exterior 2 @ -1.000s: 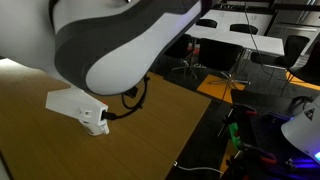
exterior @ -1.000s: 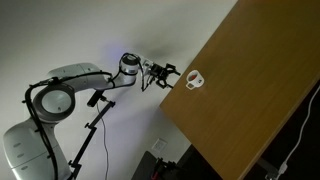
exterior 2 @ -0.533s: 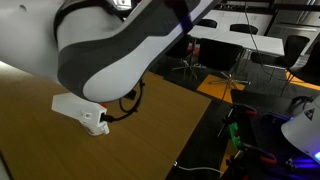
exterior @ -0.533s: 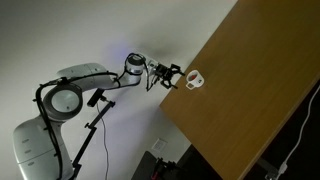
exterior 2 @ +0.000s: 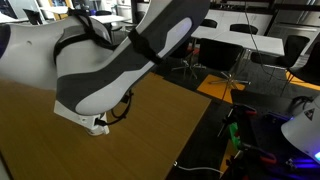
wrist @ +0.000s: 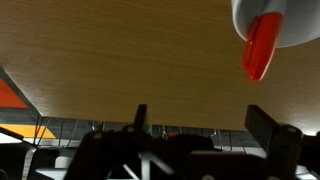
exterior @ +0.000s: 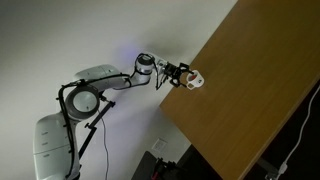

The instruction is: Remove the marker from the white mug then put it on the table

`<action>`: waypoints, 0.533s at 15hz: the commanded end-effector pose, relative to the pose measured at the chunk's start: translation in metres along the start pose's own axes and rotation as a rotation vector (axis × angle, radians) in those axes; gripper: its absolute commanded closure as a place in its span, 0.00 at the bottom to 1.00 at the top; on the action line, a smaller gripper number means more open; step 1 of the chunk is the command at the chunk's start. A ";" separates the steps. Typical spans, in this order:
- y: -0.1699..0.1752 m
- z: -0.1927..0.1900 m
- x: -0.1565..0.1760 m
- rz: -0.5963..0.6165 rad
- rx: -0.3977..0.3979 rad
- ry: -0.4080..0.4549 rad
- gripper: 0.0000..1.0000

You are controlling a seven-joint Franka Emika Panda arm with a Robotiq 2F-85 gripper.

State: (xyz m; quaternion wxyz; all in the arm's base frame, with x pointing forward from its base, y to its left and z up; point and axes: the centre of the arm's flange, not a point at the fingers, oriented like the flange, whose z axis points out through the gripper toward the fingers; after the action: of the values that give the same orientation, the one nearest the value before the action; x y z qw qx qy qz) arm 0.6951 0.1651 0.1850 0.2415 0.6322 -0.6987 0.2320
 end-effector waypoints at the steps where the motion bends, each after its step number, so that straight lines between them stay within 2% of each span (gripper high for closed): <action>1: -0.023 -0.005 -0.011 0.026 -0.004 0.038 0.00; 8: -0.038 -0.018 -0.019 0.036 0.025 0.058 0.00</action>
State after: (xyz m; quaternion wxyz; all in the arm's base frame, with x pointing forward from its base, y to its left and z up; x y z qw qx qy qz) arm 0.7162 0.1770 0.1830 0.2401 0.6213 -0.6999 0.2578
